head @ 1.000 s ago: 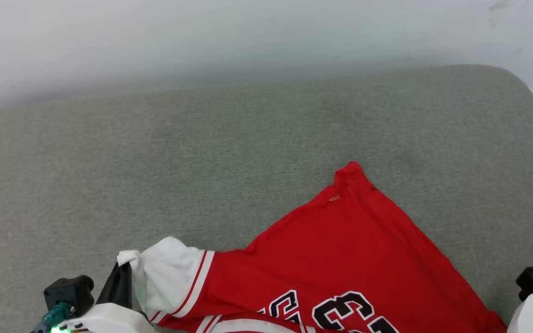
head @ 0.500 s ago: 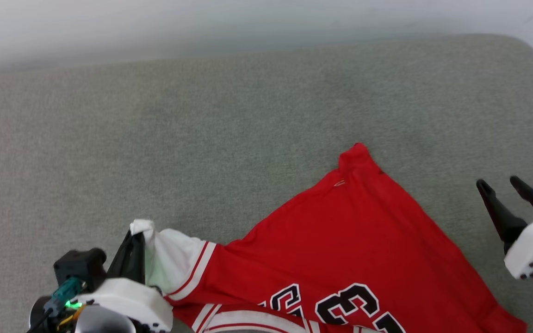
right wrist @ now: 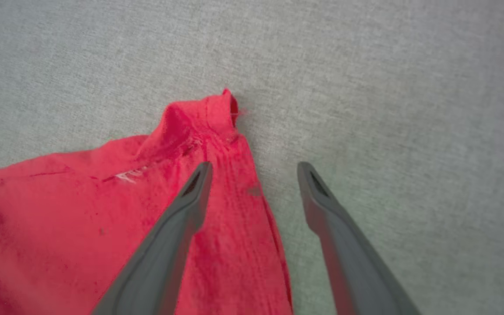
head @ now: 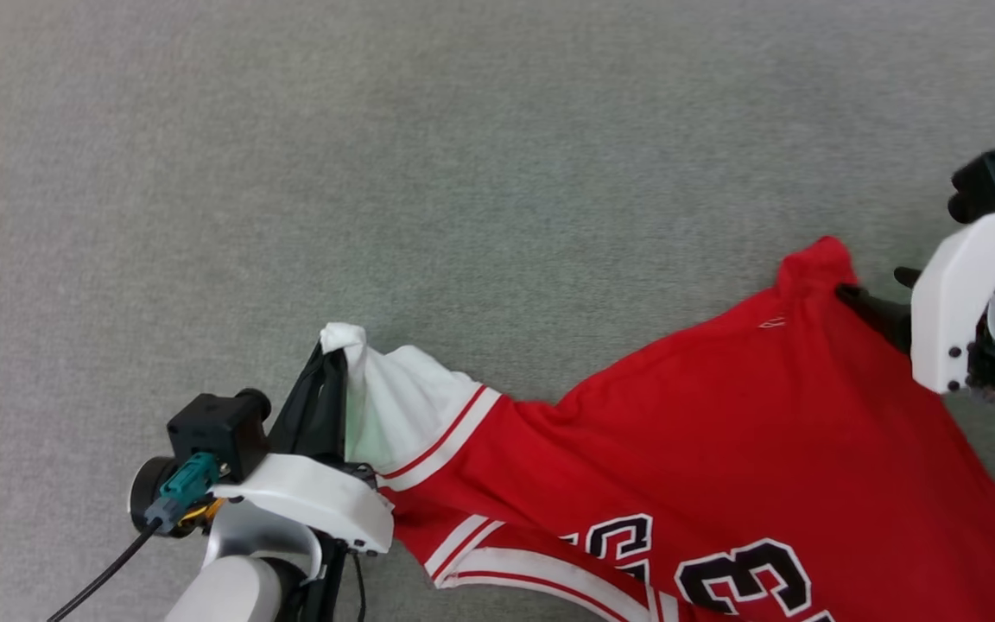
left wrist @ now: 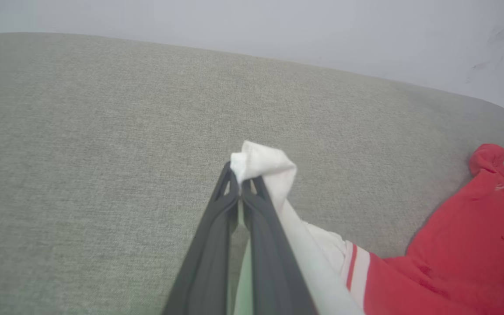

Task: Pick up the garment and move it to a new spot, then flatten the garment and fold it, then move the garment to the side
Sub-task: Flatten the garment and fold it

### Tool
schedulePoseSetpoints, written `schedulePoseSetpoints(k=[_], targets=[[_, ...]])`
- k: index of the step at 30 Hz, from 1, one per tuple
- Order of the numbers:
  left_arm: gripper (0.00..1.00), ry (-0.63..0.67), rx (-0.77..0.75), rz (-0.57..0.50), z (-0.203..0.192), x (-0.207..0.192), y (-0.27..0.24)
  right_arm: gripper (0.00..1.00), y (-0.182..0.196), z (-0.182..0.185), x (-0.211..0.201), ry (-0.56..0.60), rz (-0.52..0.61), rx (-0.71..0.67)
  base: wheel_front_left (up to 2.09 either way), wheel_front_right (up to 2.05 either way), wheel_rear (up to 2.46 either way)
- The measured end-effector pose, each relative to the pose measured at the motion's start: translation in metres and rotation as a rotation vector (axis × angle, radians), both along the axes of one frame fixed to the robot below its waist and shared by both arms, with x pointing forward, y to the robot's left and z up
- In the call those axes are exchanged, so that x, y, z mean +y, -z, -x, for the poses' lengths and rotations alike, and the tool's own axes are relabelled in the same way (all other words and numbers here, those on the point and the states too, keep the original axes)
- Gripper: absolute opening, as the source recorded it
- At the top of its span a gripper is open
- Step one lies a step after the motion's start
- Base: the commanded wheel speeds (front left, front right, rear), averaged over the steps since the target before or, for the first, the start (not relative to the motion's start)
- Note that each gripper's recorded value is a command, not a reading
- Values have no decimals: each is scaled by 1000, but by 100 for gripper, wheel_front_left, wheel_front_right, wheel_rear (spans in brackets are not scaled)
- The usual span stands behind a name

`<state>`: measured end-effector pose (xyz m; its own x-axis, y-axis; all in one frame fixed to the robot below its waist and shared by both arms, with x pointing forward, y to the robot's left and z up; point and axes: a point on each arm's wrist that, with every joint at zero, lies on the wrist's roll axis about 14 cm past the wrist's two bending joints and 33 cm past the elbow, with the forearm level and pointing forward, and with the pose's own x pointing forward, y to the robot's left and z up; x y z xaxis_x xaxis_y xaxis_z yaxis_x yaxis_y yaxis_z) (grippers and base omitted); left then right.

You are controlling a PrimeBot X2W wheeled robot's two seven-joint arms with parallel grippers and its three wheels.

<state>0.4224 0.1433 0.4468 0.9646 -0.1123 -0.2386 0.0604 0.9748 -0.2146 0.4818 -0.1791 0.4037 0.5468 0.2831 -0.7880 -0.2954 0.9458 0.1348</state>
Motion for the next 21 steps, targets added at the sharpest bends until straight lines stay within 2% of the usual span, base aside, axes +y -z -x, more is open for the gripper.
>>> schedulePoseSetpoints(k=[8,10,11,17,21], targets=[[0,-41,17,1,-2,11,14,100,42,-3,32,-98,15,191,0,0,0],[0,-46,23,0,0,12,17,24,46,-3,33,-110,22,216,0,0,0],[0,-49,21,0,0,13,16,0,46,-2,33,-113,24,219,0,0,0],[0,-64,-4,0,1,18,8,0,36,-1,40,-123,6,175,0,0,0],[0,-77,-27,-33,4,31,-1,0,11,-10,42,-112,-21,44,0,0,0]])
